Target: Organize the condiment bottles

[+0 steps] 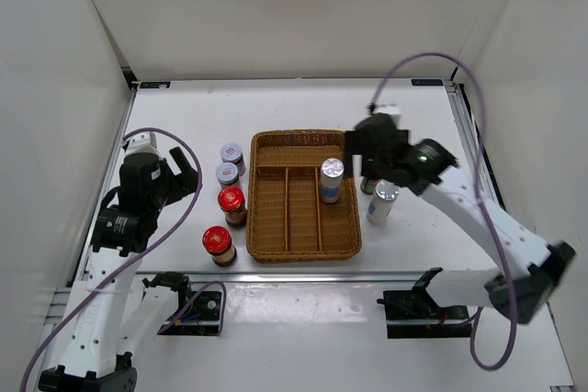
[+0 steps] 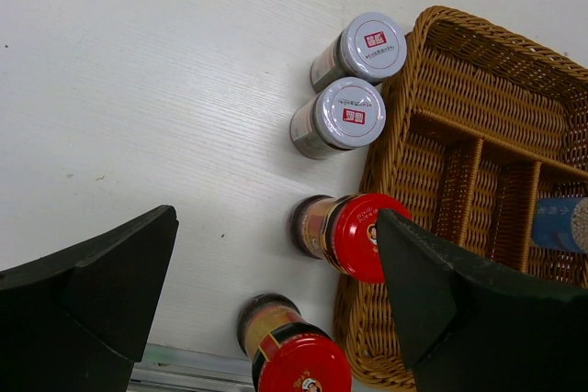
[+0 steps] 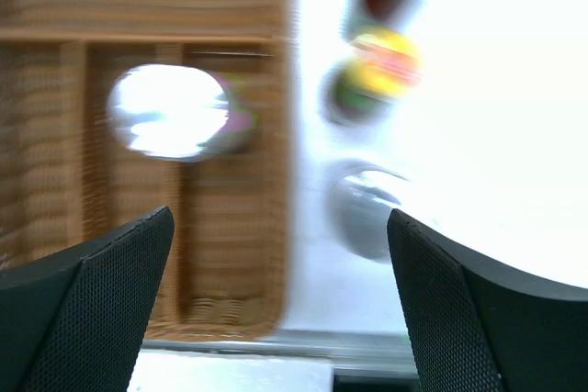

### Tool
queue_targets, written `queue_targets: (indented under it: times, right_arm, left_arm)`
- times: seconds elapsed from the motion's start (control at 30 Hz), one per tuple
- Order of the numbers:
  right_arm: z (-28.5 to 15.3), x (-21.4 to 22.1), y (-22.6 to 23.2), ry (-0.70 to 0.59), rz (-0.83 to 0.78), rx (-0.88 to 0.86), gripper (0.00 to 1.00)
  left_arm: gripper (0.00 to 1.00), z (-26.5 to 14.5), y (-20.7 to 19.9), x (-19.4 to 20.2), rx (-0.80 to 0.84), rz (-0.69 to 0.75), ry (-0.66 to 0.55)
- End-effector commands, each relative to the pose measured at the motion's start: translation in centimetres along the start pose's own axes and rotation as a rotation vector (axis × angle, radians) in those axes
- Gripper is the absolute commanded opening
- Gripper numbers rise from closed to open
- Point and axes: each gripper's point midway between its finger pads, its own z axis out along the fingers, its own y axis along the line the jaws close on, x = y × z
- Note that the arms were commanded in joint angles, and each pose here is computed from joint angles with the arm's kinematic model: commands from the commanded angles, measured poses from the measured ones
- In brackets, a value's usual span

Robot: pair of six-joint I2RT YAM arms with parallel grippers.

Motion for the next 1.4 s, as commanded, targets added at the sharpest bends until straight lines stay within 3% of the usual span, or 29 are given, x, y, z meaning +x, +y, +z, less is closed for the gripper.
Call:
queue_targets:
  times: [0.0,0.17,0.4,0.53,0.73,0.87,0.97,1.13,1.37]
  right_arm:
    - [0.5,3.4,-4.7,0.088,0.118,0.065,1.0]
    - [2.0,8.2,-7.0,0.184,0.151,0.11,1.0]
    - [4.5,9.9,-7.7,0.279,0.209,0.107,1.0]
    - [5.4,10.8,-8.1,0.316,0.241,0.113,0.93]
    - [4.9,10.5,-8.8,0.269,0.254,0.129,0.62]
    - [2.3,9.0,-9.1,0.197,0.255,0.106,0.25]
    - [-0.9,6.8,-9.0,0.086,0.256,0.056,0.13]
    - [-5.1,4.1,-6.6,-0.041,0.19,-0.099,0.08]
    - [-5.9,4.3,-1.8,-0.016,0.1,-0.271,0.08]
  left_arm:
    - [1.0,0.0,0.4,-0.1,-0.019,-0.009,-0.01]
    - [1.0,0.2,0.4,0.0,-0.023,-0.007,-0.002]
    - [1.0,0.2,0.4,0.0,-0.023,-0.007,-0.002]
    - [1.0,0.2,0.4,0.0,-0.023,-0.007,-0.002]
    - [1.0,0.2,0.4,0.0,-0.023,-0.007,-0.002]
    - [1.0,0.4,0.4,0.1,-0.027,-0.005,0.006]
    - [1.0,0.4,0.4,0.1,-0.027,-0.005,0.006]
    - [1.0,0.4,0.4,0.1,-0.027,-0.005,0.006]
    - [1.0,0.4,0.4,0.1,-0.027,-0.005,0.006]
